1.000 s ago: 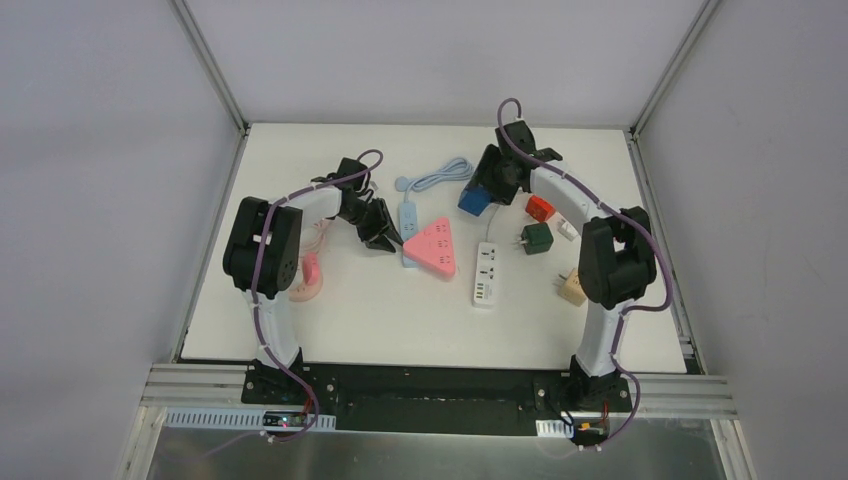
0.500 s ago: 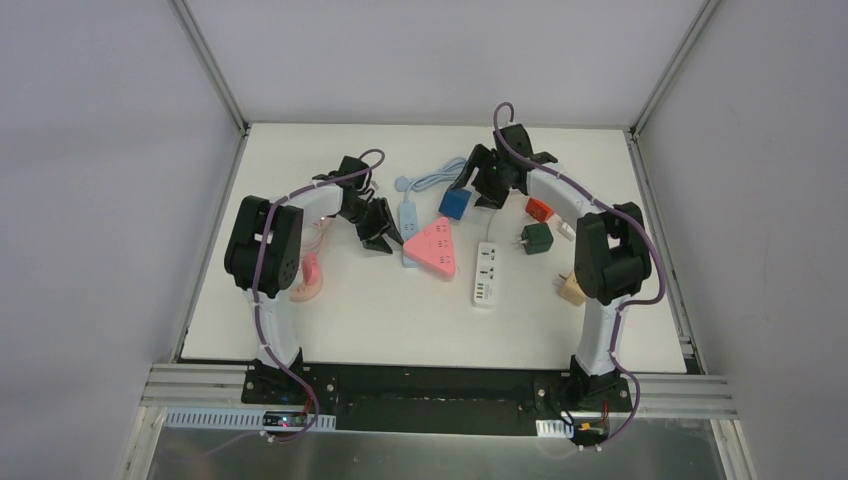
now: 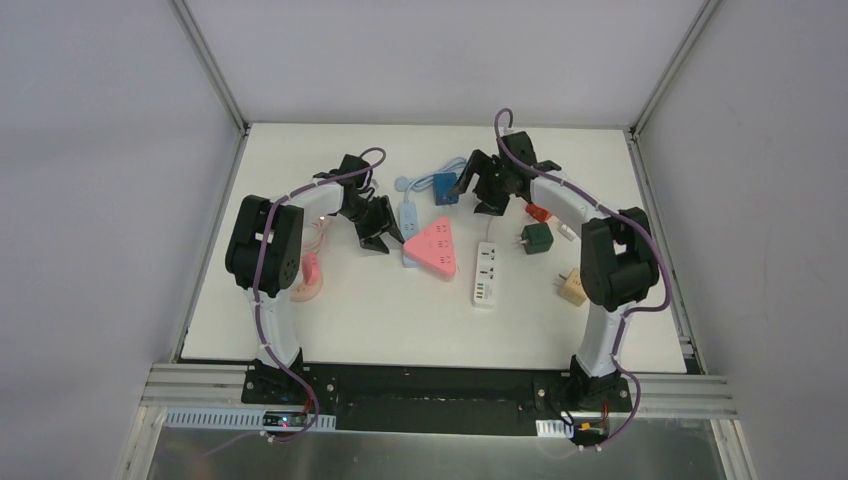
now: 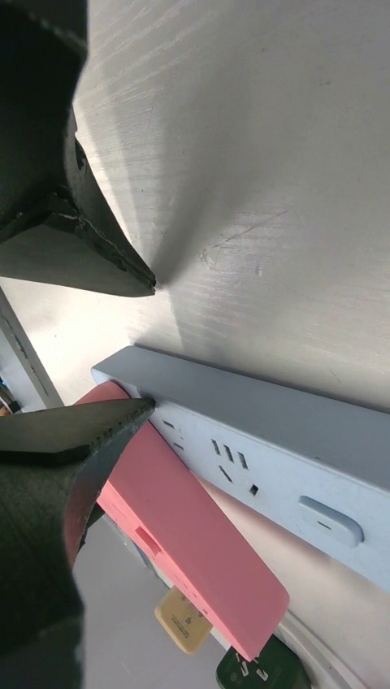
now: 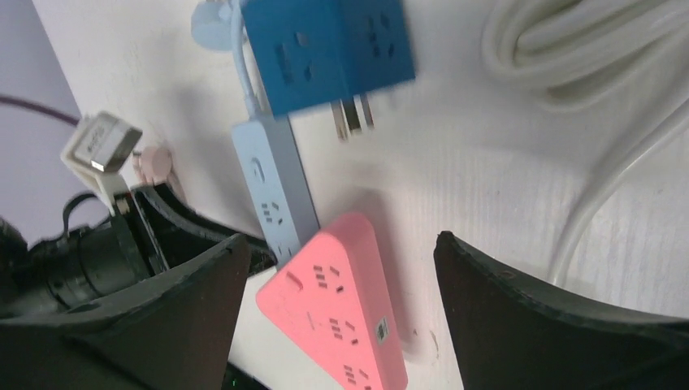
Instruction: Pull the plug off the socket
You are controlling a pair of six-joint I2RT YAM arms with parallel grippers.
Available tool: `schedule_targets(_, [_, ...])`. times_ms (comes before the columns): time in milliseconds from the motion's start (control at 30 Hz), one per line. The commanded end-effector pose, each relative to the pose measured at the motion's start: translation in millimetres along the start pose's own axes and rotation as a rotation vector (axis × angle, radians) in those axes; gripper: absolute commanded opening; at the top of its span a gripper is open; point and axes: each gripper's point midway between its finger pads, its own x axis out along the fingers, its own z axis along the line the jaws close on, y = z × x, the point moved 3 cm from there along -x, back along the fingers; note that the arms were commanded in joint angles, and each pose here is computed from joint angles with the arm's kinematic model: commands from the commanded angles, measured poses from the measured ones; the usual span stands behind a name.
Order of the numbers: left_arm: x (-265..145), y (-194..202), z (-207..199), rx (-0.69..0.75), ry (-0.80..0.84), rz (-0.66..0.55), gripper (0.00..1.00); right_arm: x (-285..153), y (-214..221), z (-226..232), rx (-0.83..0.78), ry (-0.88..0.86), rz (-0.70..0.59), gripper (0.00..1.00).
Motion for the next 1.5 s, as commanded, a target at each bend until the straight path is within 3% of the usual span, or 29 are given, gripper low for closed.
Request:
schedule_targets(0, [-2.5, -10.1, -7.1, 0.079, 0.013, -0.048, 0.53, -27.3, 17.4, 18.3, -0.08, -0.161, 0.032, 0.86])
schedule_targets(367, [-3.1, -22.6, -23.0, 0.092, 0.065, -0.062, 0.56, 2.5, 78.3, 19.4, -0.055, -0.207, 0.29, 0.83])
schedule_targets(700, [-5.0, -26.4, -25.1, 0.087, 0.06, -0.072, 0.53, 12.0, 87.5, 3.5, -0.095, -0.083, 0.271, 0.8])
schedule_targets(800, [-2.4, -30.1, -28.1, 0.074, 0.064, -0.065, 0.46, 10.1, 90.7, 4.0, -0.119, -0.067, 0.265, 0.79])
schedule_targets(900, [1.8, -31.6, -23.1, 0.051, 0.027, -0.055, 0.29, 5.6, 87.9, 6.2, -0.127, -0.061, 0.237, 0.79])
schedule_targets(1000, [5.5, -28.4, -11.5, 0.045, -0.029, -0.042, 0.2, 2.7, 82.1, 9.3, -0.119, -0.06, 0.201, 0.79])
schedule_targets(1200, [11.6, -12.9, 12.6, 0.051, -0.105, 0.001, 0.14, 10.1, 85.7, 10.6, -0.099, -0.084, 0.226, 0.77])
schedule_targets(1300, [14.9, -7.8, 18.0, 0.045, -0.111, 0.016, 0.13, 3.1, 107.5, 30.0, -0.138, -0.299, 0.378, 0.76])
schedule_targets(1467, [17.0, -6.5, 17.8, 0.041, -0.103, 0.025, 0.12, 17.1, 105.9, 27.2, -0.166, -0.336, 0.341, 0.75])
